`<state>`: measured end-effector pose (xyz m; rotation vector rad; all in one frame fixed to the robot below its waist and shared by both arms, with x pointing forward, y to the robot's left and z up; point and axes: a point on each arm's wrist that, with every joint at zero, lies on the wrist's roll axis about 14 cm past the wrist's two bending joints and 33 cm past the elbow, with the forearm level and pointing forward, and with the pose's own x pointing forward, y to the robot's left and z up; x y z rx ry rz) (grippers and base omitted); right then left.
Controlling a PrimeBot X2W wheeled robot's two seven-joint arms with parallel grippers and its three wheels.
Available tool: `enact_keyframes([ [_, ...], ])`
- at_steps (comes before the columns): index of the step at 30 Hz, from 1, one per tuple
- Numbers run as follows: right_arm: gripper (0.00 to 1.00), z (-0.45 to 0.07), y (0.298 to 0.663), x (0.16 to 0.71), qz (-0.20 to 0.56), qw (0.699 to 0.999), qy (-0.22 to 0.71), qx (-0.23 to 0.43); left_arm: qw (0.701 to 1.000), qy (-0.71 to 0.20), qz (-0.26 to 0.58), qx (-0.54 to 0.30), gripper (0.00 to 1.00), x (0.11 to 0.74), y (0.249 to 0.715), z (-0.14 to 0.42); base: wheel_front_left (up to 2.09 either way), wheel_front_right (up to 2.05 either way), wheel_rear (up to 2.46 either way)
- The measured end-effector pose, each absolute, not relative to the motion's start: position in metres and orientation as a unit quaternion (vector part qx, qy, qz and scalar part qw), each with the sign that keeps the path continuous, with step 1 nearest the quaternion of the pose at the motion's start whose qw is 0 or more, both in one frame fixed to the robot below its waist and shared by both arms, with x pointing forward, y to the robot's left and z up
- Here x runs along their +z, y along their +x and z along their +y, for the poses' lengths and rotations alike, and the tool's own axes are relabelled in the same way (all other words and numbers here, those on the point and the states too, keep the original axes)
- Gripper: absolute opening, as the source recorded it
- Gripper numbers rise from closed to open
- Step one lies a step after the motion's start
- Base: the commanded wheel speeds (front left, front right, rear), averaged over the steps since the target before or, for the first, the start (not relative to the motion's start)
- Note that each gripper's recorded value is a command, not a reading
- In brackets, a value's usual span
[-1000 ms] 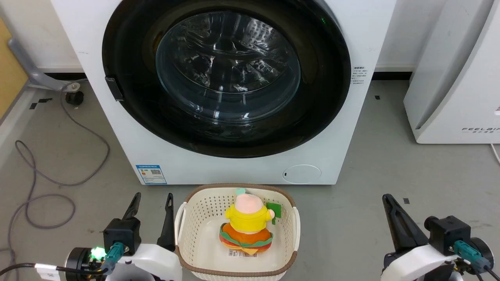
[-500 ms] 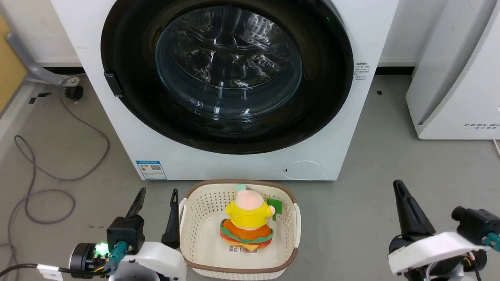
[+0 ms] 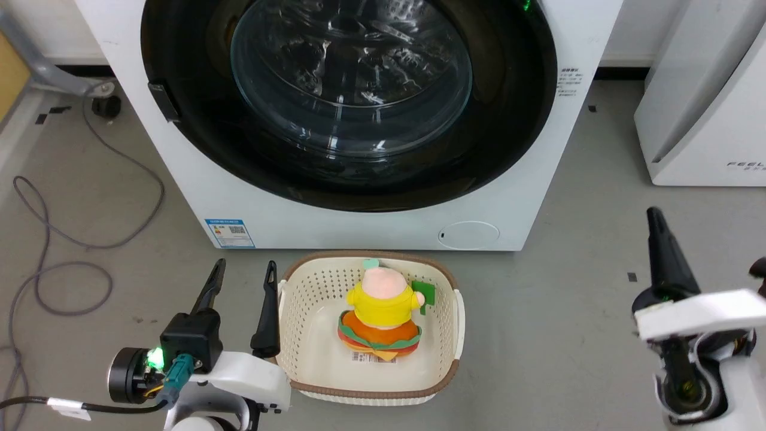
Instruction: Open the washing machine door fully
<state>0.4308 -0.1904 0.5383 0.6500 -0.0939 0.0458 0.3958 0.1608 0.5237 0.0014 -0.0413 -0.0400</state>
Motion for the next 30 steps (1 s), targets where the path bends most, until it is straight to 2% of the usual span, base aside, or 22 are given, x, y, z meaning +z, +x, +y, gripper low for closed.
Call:
enact_keyframes([
  [16, 0.00, -0.208, 0.509, 0.567, -0.070, 0.923, 0.377, 0.033, 0.999, -0.005, -0.031, -0.029, 1.00, 0.520, 0.420, 0.155, 0.00, 0.00, 0.00],
  [30, 0.00, -0.192, 0.575, 0.590, -0.038, 0.908, 0.411, 0.075, 0.999, -0.011, -0.033, -0.025, 1.00, 0.512, 0.437, 0.154, 0.00, 0.00, 0.00],
])
